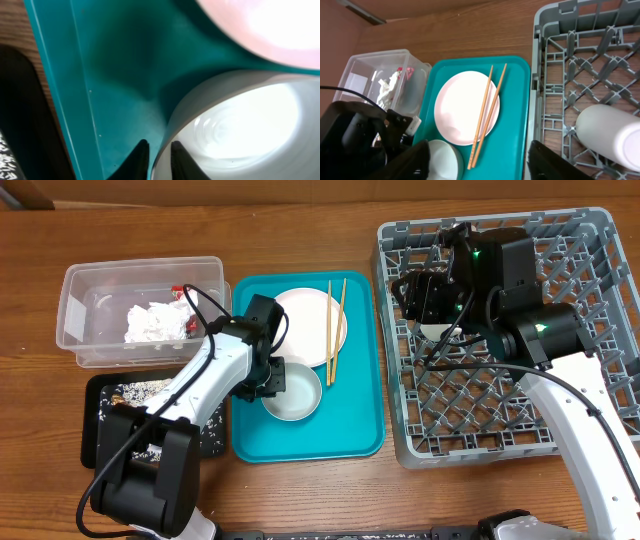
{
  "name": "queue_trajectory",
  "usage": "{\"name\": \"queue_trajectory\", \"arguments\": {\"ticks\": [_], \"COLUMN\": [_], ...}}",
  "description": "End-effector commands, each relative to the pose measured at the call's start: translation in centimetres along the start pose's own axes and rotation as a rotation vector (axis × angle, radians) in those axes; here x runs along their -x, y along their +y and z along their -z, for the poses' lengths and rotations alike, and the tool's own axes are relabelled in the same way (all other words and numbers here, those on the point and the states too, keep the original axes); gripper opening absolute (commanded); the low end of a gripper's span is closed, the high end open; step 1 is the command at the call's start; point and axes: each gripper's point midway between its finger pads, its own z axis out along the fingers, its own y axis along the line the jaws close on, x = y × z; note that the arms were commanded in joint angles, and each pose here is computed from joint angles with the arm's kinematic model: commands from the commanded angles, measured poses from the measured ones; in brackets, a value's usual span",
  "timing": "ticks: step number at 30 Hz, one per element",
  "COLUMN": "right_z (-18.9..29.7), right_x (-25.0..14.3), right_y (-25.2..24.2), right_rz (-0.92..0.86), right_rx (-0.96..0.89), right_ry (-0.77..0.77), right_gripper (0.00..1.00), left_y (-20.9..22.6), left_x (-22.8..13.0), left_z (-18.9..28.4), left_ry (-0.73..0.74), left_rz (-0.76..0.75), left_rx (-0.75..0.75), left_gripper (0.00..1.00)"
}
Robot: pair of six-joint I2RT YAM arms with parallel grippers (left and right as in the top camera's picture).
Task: Sort waste into correct bins and load items into the dishwasher
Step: 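Lower the left gripper onto the small white bowl on the tray and grasp, then lift the white bowl toward the right gripper and grasp it with the right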
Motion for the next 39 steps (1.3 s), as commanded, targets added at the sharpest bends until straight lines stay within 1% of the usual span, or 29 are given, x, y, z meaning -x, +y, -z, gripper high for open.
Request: {"name": "queue_trajectory", "arguments": {"ticks": [1,2,4,5,6,10,14,17,18,19,21,22,23,25,28,31,34,39], "right_z": [-0.1,-0.1,-0.1,-0.1,-0.1,0.0,0.0,0.0,0.0,0.0,0.0,0.0,-0.1,-0.1,-0.3,-0.5,-0.8,-2.5], "right_x": [0.0,-0.1,-0.2,-0.2,-0.4,-0.5,-0.7,-0.6,-0.6,-0.7,-0.8,-0.9,-1.1,-1.6,-2.3,-3.4,-4.4,-6.2], "right_y": [-0.1,-0.1,-0.1,-0.2,-0.2,-0.3,-0.4,-0.3,-0.3,-0.3,0.0,0.4,0.8,1.9,3.4,4.9,6.0,6.0], "right_rz": [0.003,0.003,0.001,0.000,-0.001,-0.003,-0.005,-0.005,-0.005,-0.005,-0.005,-0.011,-0.014,-0.023,0.004,0.032,0.059,0.096], "right_rx": [-0.009,-0.010,-0.011,-0.012,-0.013,-0.016,-0.019,-0.018,-0.017,-0.017,-0.001,0.021,0.038,0.082,0.109,0.132,0.137,0.063], "right_ry": [0.003,0.005,0.008,0.011,0.016,0.022,0.029,0.027,0.027,0.028,0.035,0.042,0.049,0.069,0.090,0.118,0.145,0.192], "right_gripper": [0.74,0.77,0.84,0.92,1.00,1.00,1.00,0.86,0.73,0.65,0.41,0.33,0.27,0.19,0.18,0.18,0.23,0.28], "left_y": [-0.3,-0.3,-0.4,-0.4,-0.4,-0.4,-0.8,-1.8,-2.4,-2.6,-3.0,-3.4,-3.7,-4.2,-4.6,-4.7,-4.8,-5.3], "left_x": [-0.3,-0.3,-0.4,-0.4,-0.4,-0.5,-0.7,-0.2,0.4,0.9,1.7,2.1,2.4,2.9,3.5,3.7,3.6,3.6], "left_z": [0.0,0.0,0.0,0.0,0.0,0.0,0.4,2.0,3.7,5.0,7.4,9.0,10.3,12.8,15.5,16.2,16.1,16.3], "left_ry": [0.006,0.006,0.007,0.009,0.010,0.015,0.021,0.000,-0.036,-0.067,-0.125,-0.161,-0.189,-0.243,-0.305,-0.328,-0.320,-0.323], "left_rz": [-0.002,-0.002,-0.002,-0.002,-0.002,-0.004,-0.053,-0.092,-0.116,-0.117,-0.131,-0.146,-0.148,-0.154,-0.161,-0.163,-0.164,-0.171], "left_rx": [-0.022,-0.022,-0.023,-0.027,-0.028,-0.026,-0.050,-0.109,-0.140,-0.150,-0.176,-0.202,-0.218,-0.254,-0.287,-0.295,-0.300,-0.331], "left_gripper": [0.15,0.15,0.08,0.05,0.04,0.04,0.04,0.04,0.04,0.04,0.04,0.04,0.04,0.04,0.04,0.04,0.04,0.04]}}
